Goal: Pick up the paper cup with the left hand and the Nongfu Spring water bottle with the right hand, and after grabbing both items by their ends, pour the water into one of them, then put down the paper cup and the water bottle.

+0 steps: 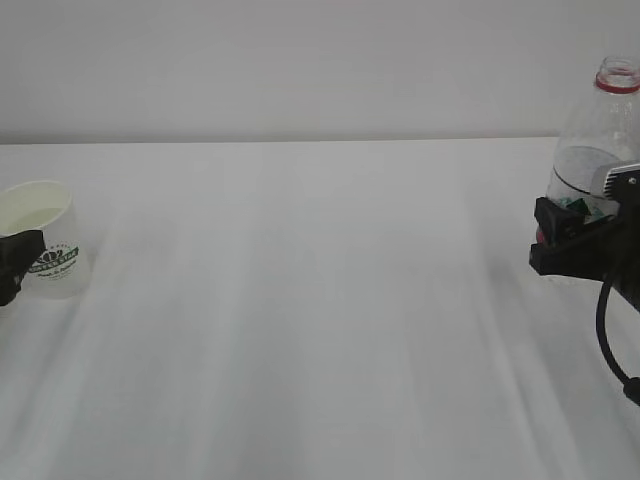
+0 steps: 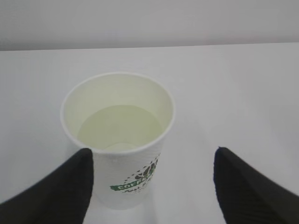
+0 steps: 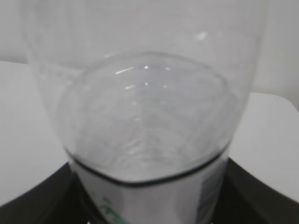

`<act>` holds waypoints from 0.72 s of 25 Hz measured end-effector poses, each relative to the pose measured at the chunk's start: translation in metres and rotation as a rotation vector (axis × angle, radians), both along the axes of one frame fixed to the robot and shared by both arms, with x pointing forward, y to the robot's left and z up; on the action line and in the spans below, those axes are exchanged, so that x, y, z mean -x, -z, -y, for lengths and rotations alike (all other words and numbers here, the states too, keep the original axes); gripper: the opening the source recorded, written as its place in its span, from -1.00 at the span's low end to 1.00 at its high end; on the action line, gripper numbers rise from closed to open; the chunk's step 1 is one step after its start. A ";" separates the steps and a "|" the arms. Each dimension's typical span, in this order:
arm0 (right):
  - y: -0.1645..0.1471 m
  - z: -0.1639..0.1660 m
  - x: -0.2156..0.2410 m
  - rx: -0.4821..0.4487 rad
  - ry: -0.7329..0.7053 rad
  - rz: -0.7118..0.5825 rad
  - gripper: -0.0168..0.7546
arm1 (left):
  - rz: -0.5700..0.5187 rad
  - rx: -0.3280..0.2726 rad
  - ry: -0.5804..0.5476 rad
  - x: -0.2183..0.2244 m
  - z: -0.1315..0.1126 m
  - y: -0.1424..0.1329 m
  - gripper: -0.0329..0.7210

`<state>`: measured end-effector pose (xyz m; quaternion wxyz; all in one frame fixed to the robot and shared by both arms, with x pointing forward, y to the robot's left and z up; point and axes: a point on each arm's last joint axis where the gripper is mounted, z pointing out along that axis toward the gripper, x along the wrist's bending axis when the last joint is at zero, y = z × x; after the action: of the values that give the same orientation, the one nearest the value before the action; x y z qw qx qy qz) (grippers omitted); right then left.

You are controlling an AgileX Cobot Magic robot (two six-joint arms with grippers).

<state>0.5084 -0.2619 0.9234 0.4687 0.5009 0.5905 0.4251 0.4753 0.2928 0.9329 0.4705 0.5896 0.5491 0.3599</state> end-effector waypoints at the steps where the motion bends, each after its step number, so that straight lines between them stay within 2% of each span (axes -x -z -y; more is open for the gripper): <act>1: 0.000 0.000 0.000 0.000 0.000 0.000 0.34 | 0.000 0.000 0.000 0.000 0.000 0.000 0.62; 8: 0.013 -0.001 -0.009 0.008 0.001 -0.024 0.34 | 0.000 0.000 0.000 0.000 0.000 0.000 0.62; 18: 0.024 -0.006 -0.035 -0.029 0.010 -0.006 0.34 | 0.002 0.000 0.002 0.000 0.000 0.000 0.62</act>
<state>0.5432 -0.2558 0.8990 0.4619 0.5118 0.5830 0.4298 0.4753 0.2927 0.9331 0.4712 0.5898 0.5480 0.3601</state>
